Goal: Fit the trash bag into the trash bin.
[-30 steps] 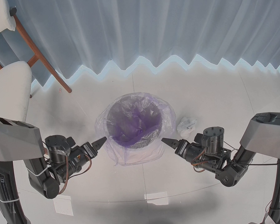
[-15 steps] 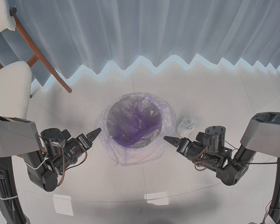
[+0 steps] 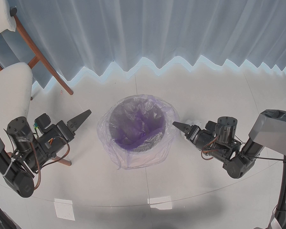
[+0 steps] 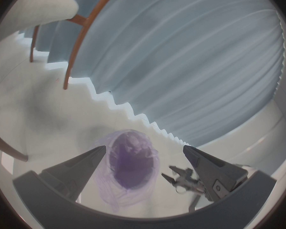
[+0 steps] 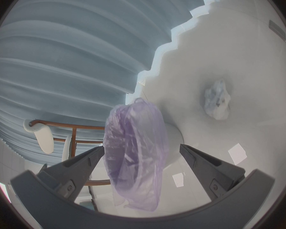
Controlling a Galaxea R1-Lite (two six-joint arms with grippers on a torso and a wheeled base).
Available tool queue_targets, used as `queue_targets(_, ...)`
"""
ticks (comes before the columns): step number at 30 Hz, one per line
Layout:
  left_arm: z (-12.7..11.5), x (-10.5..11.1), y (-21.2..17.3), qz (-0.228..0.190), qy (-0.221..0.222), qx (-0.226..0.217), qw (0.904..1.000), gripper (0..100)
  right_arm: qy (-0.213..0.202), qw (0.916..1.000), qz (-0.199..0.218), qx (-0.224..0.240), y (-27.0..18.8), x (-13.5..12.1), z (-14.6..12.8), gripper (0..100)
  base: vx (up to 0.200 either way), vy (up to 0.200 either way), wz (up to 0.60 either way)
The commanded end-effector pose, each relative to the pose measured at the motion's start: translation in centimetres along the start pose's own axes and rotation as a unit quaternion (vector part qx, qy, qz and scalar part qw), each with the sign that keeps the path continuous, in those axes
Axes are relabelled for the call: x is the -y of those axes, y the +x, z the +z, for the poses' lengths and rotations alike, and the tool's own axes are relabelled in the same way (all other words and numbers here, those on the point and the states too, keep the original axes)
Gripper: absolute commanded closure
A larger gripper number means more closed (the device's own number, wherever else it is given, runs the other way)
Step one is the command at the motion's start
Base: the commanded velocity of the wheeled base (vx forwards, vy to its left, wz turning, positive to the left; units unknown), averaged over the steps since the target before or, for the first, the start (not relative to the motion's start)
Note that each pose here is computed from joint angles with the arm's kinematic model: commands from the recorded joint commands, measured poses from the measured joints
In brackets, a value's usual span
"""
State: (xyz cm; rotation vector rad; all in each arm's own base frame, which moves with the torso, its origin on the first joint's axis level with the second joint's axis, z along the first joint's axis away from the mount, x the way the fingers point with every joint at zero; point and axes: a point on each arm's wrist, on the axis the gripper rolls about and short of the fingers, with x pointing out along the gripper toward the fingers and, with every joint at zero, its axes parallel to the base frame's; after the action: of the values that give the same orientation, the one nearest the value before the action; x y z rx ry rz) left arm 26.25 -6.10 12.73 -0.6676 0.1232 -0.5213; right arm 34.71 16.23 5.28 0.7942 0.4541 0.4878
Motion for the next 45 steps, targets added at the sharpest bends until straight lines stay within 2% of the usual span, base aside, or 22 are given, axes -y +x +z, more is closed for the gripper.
queue_targets(1, 1.7, 1.7, -3.5, -0.039, 0.041, 0.008, 0.9984, 0, -0.015, 0.9997, 0.016, 0.012, 1.7, 0.2, 1.4, 0, 0.000, 0.000, 0.00)
queue_targets(9, 3.1, 3.3, -4.6, -0.063, 0.060, 0.042, 0.9953, 0, -0.035, 0.9986, 0.022, 0.032, 4.6, 1.4, 2.4, 0, 0.000, 0.000, 0.00)
queue_targets(15, 2.0, 3.8, -4.5, -0.075, 0.052, 0.019, 0.9956, 0, -0.034, 0.9980, 0.018, 0.051, 6.7, 3.5, 3.0, 0, 0.000, 0.000, 0.00)
queue_targets(16, 2.0, 3.8, -4.5, -0.076, 0.052, 0.018, 0.9956, 0, -0.034, 0.9980, 0.017, 0.051, 6.7, 3.5, 3.1, 100, 0.000, 0.000, 0.00)
queue_targets(20, 2.3, 4.0, -4.2, -0.082, 0.045, 0.023, 0.9953, 0, -0.023, 0.9980, 0.022, 0.055, 6.8, 3.4, 3.4, 100, 0.000, 0.000, 0.00)
queue_targets(24, 1.2, 3.7, -3.6, -0.083, 0.003, -0.004, 0.9966, 0, -0.020, 0.9980, 0.026, 0.053, 7.0, 3.2, 3.2, 100, 0.000, 0.000, 0.00)
queue_targets(28, 1.2, 3.6, -3.3, -0.080, 0.001, -0.005, 0.9968, 0, -0.019, 0.9984, 0.023, 0.049, 7.1, 3.3, 3.0, 100, 0.000, 0.000, 0.00)
queue_targets(33, 1.5, 3.5, -3.3, -0.077, 0.003, 0.001, 0.9970, 0, -0.018, 0.9990, 0.009, 0.040, 7.8, 4.9, 2.1, 100, 0.000, 0.000, 0.00)
queue_targets(36, 1.5, 3.5, -3.3, -0.078, 0.005, 0.002, 0.9970, 0, -0.013, 0.9994, -0.009, 0.029, 9.2, 6.8, 1.3, 100, 0.000, 0.000, 0.00)
queue_targets(45, 2.1, 3.6, -2.7, -0.086, 0.007, 0.012, 0.9962, 0, -0.003, 0.9990, -0.043, 0.004, 11.6, 9.0, 0.6, 100, 0.000, 0.000, 0.00)
